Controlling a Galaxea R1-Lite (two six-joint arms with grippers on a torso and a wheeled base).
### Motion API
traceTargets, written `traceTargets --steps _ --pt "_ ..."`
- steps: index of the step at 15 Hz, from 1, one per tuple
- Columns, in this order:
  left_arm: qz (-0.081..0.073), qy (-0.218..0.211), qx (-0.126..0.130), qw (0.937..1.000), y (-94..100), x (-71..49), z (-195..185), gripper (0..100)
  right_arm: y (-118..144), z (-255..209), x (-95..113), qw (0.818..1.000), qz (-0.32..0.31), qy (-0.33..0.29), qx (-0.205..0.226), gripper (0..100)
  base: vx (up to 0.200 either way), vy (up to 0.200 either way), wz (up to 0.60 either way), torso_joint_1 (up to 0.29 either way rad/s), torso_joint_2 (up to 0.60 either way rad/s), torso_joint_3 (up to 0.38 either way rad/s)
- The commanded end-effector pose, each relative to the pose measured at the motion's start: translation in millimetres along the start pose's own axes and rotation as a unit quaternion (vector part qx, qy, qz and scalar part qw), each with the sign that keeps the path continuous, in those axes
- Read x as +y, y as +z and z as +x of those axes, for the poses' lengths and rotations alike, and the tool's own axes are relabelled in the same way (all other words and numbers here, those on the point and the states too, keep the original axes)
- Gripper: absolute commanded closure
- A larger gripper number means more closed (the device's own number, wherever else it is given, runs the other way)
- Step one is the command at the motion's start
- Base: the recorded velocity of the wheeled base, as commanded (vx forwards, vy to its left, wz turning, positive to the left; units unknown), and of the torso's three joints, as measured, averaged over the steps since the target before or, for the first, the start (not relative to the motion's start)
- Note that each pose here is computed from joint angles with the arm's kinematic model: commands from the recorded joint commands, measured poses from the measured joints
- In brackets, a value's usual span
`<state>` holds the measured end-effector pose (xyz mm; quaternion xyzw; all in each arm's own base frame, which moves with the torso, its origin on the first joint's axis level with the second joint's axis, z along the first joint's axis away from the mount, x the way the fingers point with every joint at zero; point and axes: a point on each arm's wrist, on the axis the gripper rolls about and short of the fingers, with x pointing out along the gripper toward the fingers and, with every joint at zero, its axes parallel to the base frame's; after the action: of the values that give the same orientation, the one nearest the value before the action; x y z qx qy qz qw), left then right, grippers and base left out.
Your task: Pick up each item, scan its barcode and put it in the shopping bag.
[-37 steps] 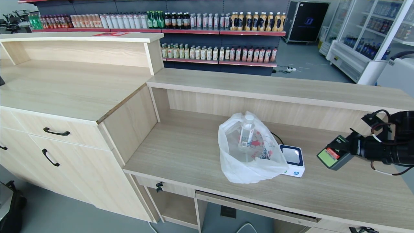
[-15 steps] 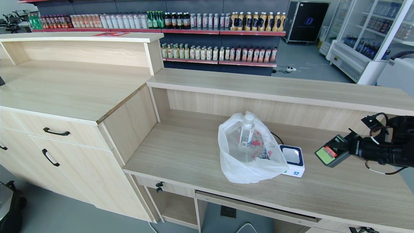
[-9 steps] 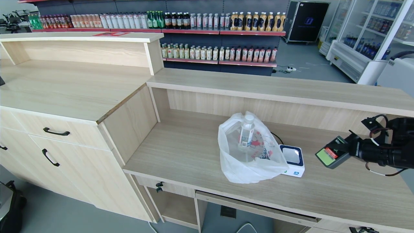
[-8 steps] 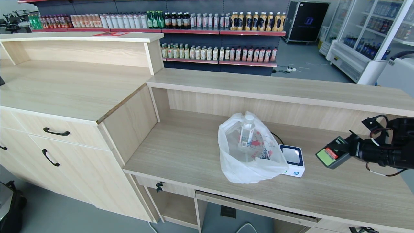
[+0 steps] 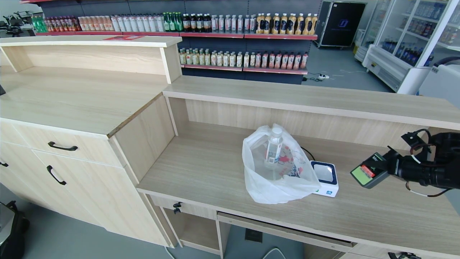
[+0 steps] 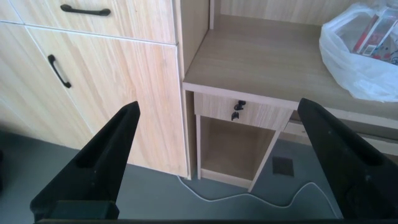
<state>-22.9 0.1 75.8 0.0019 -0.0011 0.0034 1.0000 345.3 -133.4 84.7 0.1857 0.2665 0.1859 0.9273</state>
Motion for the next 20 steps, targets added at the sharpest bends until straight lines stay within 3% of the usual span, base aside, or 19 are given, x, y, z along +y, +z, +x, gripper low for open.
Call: traceTargets --steps 1,20 --pt "0.000 0.000 0.000 1.0000 -0.2 0.0 0 0 -3 6 -4 1.000 0.000 0.002 0.002 100 0.000 0.000 0.00 0.000 0.00 0.000" --pt "0.000 0.000 0.000 1.0000 -0.2 0.0 0 0 4 48 1 0.999 -0.028 0.037 0.008 100 0.000 0.000 0.00 0.000 0.00 0.000"
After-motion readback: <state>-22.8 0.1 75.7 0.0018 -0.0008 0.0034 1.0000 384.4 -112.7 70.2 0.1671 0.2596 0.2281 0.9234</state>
